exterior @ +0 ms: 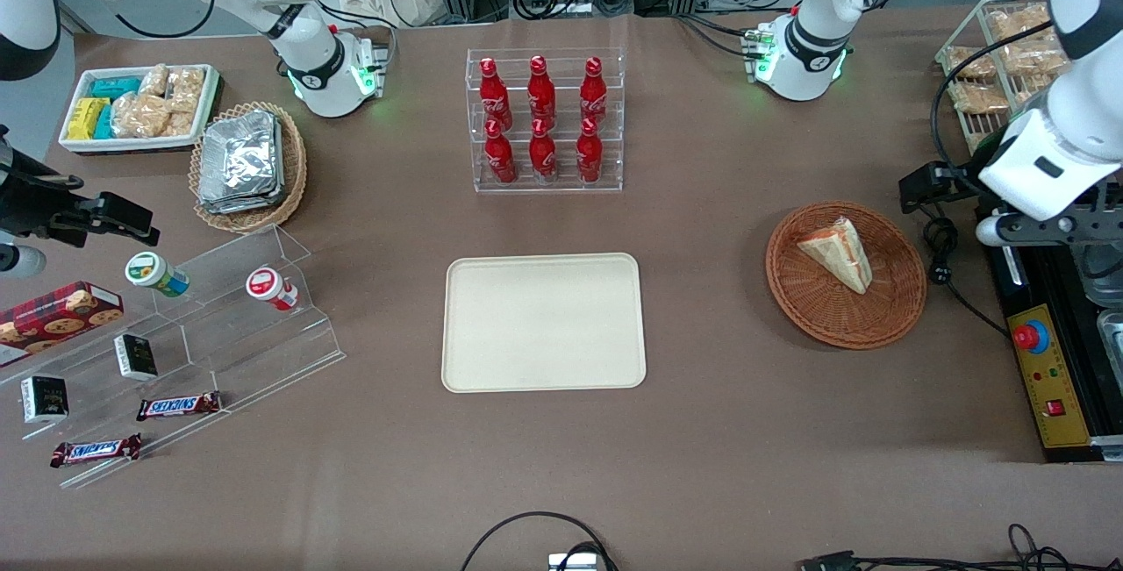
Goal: Place sandwich from basket to tray
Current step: 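Move the left gripper over the wrapped sandwich in the wicker basket, then lower the open left gripper around the sandwich's upright edge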
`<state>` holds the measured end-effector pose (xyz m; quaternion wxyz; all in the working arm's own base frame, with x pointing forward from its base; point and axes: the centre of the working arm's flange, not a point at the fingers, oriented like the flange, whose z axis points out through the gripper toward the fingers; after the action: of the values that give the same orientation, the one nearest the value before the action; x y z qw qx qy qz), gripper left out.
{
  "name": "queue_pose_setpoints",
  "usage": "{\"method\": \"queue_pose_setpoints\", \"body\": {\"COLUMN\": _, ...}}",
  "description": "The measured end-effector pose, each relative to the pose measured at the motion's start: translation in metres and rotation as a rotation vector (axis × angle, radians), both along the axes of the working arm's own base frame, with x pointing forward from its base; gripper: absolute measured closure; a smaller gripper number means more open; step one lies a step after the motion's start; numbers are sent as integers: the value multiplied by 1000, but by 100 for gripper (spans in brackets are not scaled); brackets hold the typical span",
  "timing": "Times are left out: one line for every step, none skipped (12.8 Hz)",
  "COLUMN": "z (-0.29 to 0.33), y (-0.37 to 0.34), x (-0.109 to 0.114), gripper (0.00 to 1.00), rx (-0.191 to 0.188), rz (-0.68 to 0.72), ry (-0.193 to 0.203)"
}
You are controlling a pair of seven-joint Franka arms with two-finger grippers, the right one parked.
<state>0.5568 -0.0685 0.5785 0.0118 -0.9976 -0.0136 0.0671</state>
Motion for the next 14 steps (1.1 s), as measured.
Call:
{"method": "queue_pose_setpoints", "body": {"z": -10, "y": -6, "x": -3, "gripper": 0, "rx": 7, "rz": 27, "ry": 4}}
{"method": "queue_pose_setpoints", "body": {"z": -20, "y": -10, "x": -7, "gripper": 0, "rx": 12, "rz": 54, "ry": -3}}
{"method": "queue_pose_setpoints", "body": {"z": -29, "y": -11, "x": -13, "gripper": 0, "rx": 16, "rz": 79, "ry": -16}}
{"method": "queue_pose_setpoints", "body": {"z": -39, "y": -12, "x": -22, "gripper": 0, "rx": 20, "rz": 103, "ry": -30}}
{"method": "queue_pose_setpoints", "body": {"z": -51, "y": -11, "x": -32, "gripper": 0, "rx": 24, "rz": 132, "ry": -47}}
{"method": "queue_pose_setpoints", "body": {"z": -65, "y": -10, "x": -43, "gripper": 0, "rx": 28, "rz": 168, "ry": -63}}
{"method": "queue_pose_setpoints", "body": {"z": -81, "y": -8, "x": -54, "gripper": 0, "rx": 32, "rz": 201, "ry": -77}}
{"method": "queue_pose_setpoints", "body": {"z": -95, "y": -7, "x": -62, "gripper": 0, "rx": 34, "rz": 226, "ry": -88}}
{"method": "queue_pose_setpoints", "body": {"z": -108, "y": -6, "x": -70, "gripper": 0, "rx": 37, "rz": 249, "ry": -91}}
{"method": "queue_pose_setpoints", "body": {"z": -118, "y": -4, "x": -75, "gripper": 0, "rx": 41, "rz": 275, "ry": -88}}
{"method": "queue_pose_setpoints", "body": {"z": -126, "y": -3, "x": -78, "gripper": 0, "rx": 45, "rz": 308, "ry": -84}}
{"method": "queue_pose_setpoints", "body": {"z": -133, "y": -1, "x": -80, "gripper": 0, "rx": 48, "rz": 339, "ry": -83}}
{"method": "queue_pose_setpoints", "body": {"z": -140, "y": 2, "x": -82, "gripper": 0, "rx": 50, "rz": 365, "ry": -84}}
{"method": "queue_pose_setpoints", "body": {"z": -149, "y": 5, "x": -84, "gripper": 0, "rx": 50, "rz": 387, "ry": -87}}
